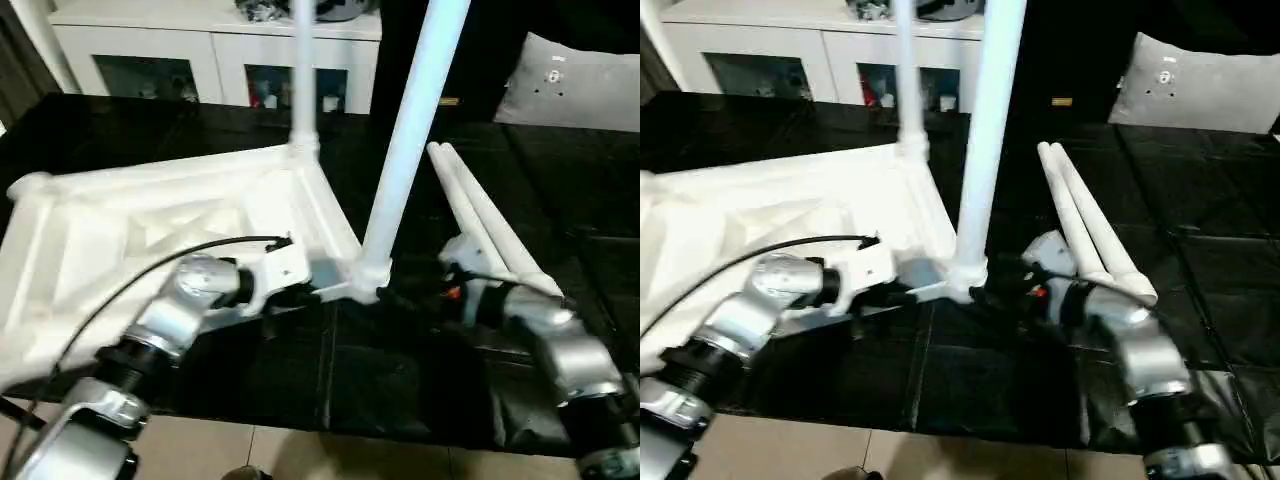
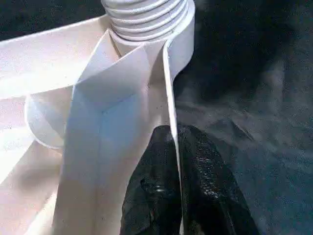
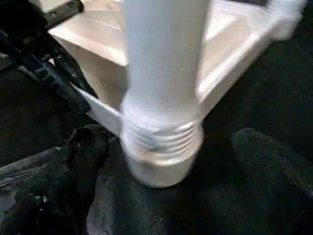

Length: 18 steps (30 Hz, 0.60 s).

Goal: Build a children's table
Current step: Rotate leg to tighten

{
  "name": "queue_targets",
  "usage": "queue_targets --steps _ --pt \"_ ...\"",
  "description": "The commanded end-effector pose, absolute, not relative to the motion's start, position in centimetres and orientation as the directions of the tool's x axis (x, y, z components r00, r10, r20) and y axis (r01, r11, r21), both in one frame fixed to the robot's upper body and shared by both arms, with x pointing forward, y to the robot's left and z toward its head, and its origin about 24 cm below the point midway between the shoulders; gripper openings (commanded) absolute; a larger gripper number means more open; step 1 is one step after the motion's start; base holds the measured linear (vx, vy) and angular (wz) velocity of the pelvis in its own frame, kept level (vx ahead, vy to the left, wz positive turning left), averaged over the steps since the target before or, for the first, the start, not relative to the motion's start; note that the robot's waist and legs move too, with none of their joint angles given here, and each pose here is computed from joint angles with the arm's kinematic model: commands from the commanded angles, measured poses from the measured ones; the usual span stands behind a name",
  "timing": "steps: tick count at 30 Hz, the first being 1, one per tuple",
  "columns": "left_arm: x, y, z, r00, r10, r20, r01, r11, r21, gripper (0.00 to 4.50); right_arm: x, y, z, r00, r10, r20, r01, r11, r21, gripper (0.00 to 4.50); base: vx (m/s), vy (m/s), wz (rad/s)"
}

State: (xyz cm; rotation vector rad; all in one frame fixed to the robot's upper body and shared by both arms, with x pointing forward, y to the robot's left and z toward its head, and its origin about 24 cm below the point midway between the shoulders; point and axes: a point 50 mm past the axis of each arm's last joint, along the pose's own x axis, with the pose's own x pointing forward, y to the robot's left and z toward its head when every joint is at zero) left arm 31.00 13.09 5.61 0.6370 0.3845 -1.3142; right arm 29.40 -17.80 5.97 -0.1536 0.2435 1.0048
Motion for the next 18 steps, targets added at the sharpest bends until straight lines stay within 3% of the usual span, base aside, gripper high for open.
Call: queue_targets --steps 1,11,12,18 --pt "29.7 12.8 4.6 0.057 -0.739 -0.672 0.990 -0.047 0.135 0.00 29.6 -17.3 6.7 0.456 0.844 -0.282 -0.887 0.459 -0.059 4.45 0.000 0.000 0.00" --pt "29.3 13.0 5.0 -0.078 -0.704 -0.706 0.973 -0.207 0.100 0.00 28.9 -15.7 5.8 0.246 0.900 -0.361 -0.964 0.266 0.004 4.45 0.000 0.000 0.00" --pt "29.3 12.9 5.0 -0.082 -0.704 -0.706 0.972 -0.214 0.101 0.00 28.9 -15.7 5.7 0.240 0.901 -0.362 -0.965 0.263 0.013 4.17 0.000 0.000 0.00" --pt "29.4 12.6 5.1 -0.096 -0.705 -0.702 0.968 -0.232 0.100 0.00 29.0 -15.3 5.4 0.221 0.912 -0.347 -0.965 0.255 0.055 3.66 0.000 0.000 0.00"
